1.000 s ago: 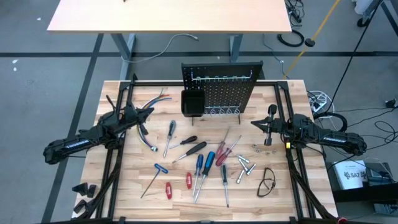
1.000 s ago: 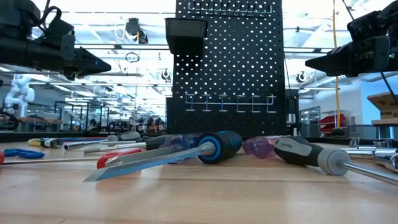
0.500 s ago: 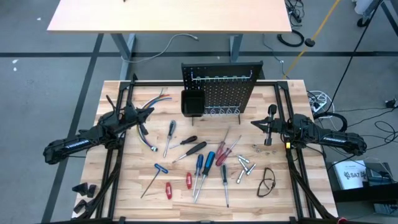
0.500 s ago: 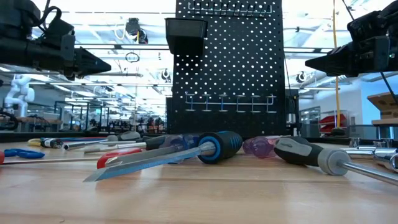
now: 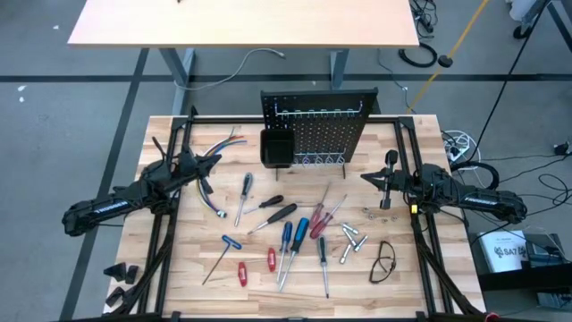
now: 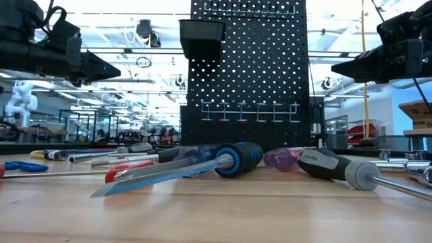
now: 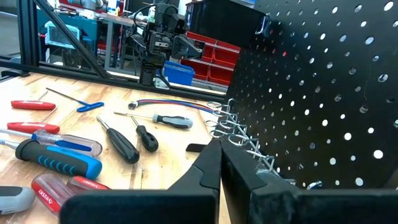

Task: Hang tools onto peg board
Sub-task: Put the socket in the black bin on the peg board

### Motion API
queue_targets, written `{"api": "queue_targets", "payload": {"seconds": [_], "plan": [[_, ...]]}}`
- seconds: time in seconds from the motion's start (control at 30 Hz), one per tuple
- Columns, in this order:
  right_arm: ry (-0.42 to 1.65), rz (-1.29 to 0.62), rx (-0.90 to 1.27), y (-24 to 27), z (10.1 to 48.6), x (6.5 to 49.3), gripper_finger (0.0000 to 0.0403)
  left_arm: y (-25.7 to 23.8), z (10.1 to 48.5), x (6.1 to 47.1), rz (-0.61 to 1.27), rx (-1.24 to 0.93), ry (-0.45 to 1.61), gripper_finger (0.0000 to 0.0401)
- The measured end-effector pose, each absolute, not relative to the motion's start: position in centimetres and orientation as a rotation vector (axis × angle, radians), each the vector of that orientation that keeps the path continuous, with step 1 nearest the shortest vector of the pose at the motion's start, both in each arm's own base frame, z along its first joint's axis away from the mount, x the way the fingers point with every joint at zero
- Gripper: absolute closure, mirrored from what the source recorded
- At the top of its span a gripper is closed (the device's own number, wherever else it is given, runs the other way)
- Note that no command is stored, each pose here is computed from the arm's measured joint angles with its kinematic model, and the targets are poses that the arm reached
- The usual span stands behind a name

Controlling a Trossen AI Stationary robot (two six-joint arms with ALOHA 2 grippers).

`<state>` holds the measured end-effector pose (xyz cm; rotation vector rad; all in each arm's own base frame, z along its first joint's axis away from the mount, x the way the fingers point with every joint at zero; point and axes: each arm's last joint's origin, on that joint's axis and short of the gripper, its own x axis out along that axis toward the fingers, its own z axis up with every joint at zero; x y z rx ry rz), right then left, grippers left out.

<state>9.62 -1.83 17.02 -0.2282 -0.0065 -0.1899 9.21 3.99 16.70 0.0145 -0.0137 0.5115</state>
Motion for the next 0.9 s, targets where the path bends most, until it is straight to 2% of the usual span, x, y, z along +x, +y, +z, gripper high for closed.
{"api": "queue_targets", "payload": {"seconds": [0.17,0.27,0.4,0.53,0.7,0.9], "plan": [[-0.01,-0.19,-0.215,-1.8,17.0,9.6,0.0403,3.9,16.7,9.3,0.477,-0.31,-0.095,0.0393],[-0.023,-0.191,-0.225,-1.8,17.2,9.6,0.0403,4.2,16.8,9.1,0.582,-0.305,-0.118,0.0393],[-0.07,-0.21,-0.075,-1.9,17.5,9.6,0.0403,4.5,16.7,8.9,0.696,-0.342,-0.14,0.0393],[-0.171,-0.234,0.016,-1.9,18.4,9.5,0.0403,4.5,16.6,8.9,0.705,-0.297,-0.119,0.0393],[-0.202,-0.444,0.055,-2.5,18.6,9.2,0.0403,4.5,16.6,8.9,0.714,-0.293,-0.119,0.0393],[-0.231,-0.48,0.153,-2.6,18.6,9.2,0.0403,4.2,17.2,9.1,0.572,-0.252,-0.147,0.0393]]}}
